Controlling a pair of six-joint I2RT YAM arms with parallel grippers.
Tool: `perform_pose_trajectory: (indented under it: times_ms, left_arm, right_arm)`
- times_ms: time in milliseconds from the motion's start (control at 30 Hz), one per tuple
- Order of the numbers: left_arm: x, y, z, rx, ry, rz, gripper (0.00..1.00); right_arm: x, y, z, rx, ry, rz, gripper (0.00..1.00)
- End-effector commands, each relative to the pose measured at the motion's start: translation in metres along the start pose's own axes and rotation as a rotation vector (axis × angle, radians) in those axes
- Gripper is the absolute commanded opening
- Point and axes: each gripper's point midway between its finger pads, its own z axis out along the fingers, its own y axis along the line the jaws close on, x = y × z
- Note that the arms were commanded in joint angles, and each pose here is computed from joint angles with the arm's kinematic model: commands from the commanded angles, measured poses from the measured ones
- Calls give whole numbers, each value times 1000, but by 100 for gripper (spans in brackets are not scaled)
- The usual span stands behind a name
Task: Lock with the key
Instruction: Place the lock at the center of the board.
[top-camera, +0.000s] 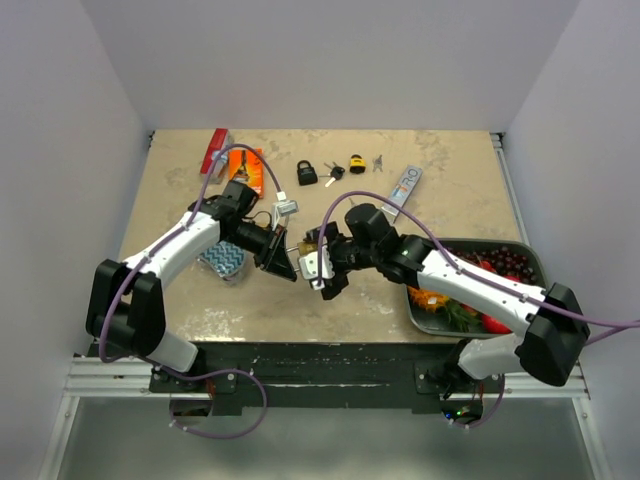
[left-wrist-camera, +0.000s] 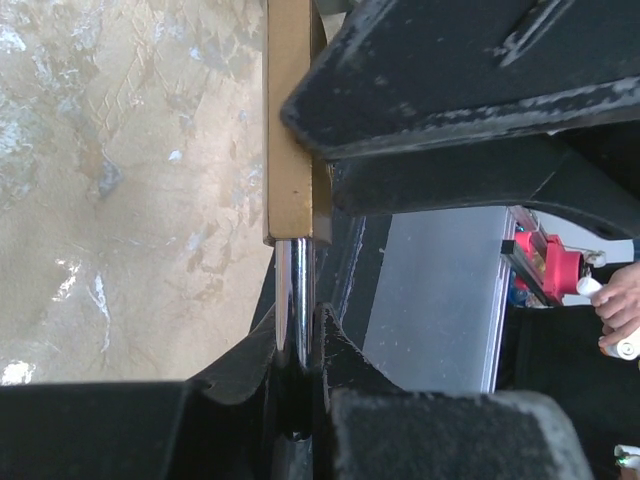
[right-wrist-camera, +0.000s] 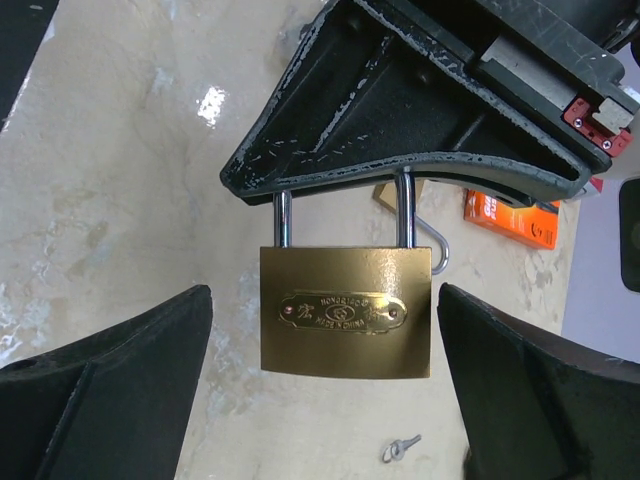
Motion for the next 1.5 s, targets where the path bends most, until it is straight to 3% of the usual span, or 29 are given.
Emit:
perform_pose_trajectory:
  times_ms: [0, 100, 267, 467, 500, 567, 600, 633, 667, 700, 767, 800, 833, 933, 967, 1033, 1067, 1133, 1233, 1333, 1467]
  left_arm:
    - [-19, -27, -3, 115, -48, 56, 0]
    - [-18, -27, -3, 119, -46, 58, 0]
    - [-17, -27, -2, 121, -45, 54, 0]
    - [-18, -28, -2, 131, -46, 57, 0]
    - [-17, -29, -3, 135, -45, 56, 0]
    - [-17, -29, -2, 138, -44, 58, 1]
    - [-16, -30, -3, 144, -40, 67, 7]
    - [-16, -30, -3, 144, -38, 71, 14]
    - [-16, -30, -3, 143, -39, 77, 28]
    - [-16, -28, -4, 131, -38, 80, 34]
    - [-17, -27, -6, 120, -43, 88, 59]
    - [-20, -22, -11, 106, -62, 90, 65]
    - [-23, -19, -16, 91, -74, 95, 71]
    - [-41, 3, -46, -41, -155, 133, 74]
    - [-53, 8, -58, -92, -204, 176, 75]
    - [-69, 31, -93, -221, -322, 127, 80]
    - [-86, 33, -112, -286, -400, 195, 83]
    - [-92, 54, -142, -426, -504, 111, 89]
    - [-110, 61, -173, -584, -638, 130, 98]
    - [-125, 54, -200, -722, -745, 197, 99]
    - [-127, 56, -212, -788, -806, 194, 99]
  right_arm:
    - [-1, -16, 6, 77, 8, -43, 95]
    - [1, -16, 9, 78, 20, -58, 91]
    - [2, -18, 13, 94, 32, -61, 72]
    - [3, -22, 14, 114, 41, -78, 70]
    - [3, -23, 13, 118, 40, -79, 67]
    - [4, -22, 13, 116, 45, -76, 47]
    - [4, -22, 13, 114, 48, -73, 38]
    - [4, -22, 13, 115, 49, -69, 19]
    - [4, -23, 12, 119, 51, -60, 10]
    - [4, -20, 12, 106, 56, -52, 3]
    - [3, -19, 12, 96, 51, -8, 0]
    - [6, -22, 10, 113, 66, 16, 0]
    - [4, -25, 9, 126, 66, 69, 0]
    - [14, -36, 4, 168, 86, 243, 0]
    - [18, -40, 2, 186, 94, 300, 0]
    - [35, -50, 0, 236, 136, 503, 0]
    - [46, -53, -1, 260, 160, 584, 0]
    - [61, -62, 4, 331, 202, 783, 0]
    - [98, -79, 3, 511, 288, 1032, 0]
    - [138, -92, 3, 681, 359, 1280, 0]
    - [186, -92, 3, 839, 539, 1470, 0]
